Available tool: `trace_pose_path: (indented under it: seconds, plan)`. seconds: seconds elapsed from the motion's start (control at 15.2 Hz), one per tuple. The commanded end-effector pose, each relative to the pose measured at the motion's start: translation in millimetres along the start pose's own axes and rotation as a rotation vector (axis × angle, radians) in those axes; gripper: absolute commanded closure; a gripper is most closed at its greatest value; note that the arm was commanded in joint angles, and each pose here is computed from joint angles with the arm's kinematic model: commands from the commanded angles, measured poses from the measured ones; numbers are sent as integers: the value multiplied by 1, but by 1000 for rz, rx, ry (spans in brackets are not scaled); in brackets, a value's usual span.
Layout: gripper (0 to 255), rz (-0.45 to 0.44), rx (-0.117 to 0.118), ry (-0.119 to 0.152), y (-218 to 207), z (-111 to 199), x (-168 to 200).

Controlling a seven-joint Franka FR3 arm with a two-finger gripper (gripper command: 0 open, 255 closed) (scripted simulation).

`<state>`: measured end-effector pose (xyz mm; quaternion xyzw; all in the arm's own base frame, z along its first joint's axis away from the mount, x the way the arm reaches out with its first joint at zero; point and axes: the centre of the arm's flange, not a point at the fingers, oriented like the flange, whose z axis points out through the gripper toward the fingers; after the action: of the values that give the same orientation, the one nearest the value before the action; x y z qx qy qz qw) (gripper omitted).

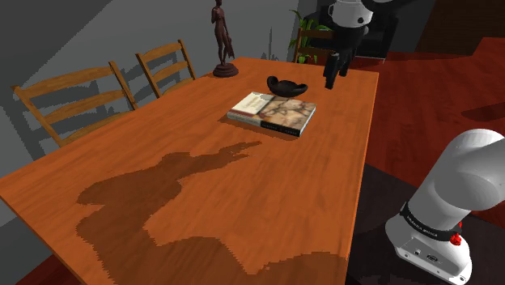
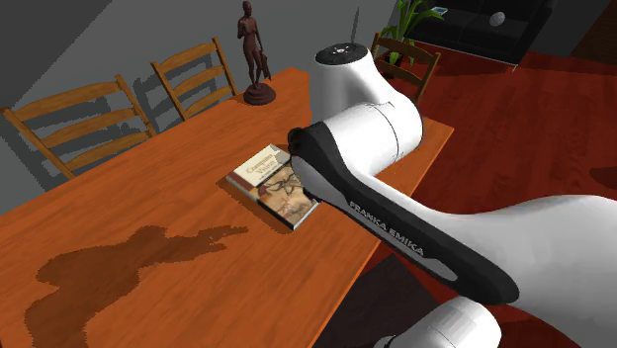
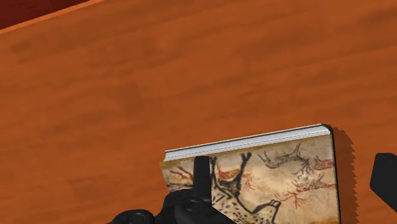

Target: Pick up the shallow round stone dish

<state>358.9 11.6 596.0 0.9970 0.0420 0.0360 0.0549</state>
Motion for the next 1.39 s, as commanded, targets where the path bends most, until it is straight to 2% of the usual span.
trace_pose_path:
  seconds: [0.0, 1.19, 1.32]
  plan:
    - [0, -52, -46, 6, 2, 12, 21]
    - [0, -496, -439, 48, 12, 121, 206]
    - [0, -503, -445, 49, 11, 128, 209]
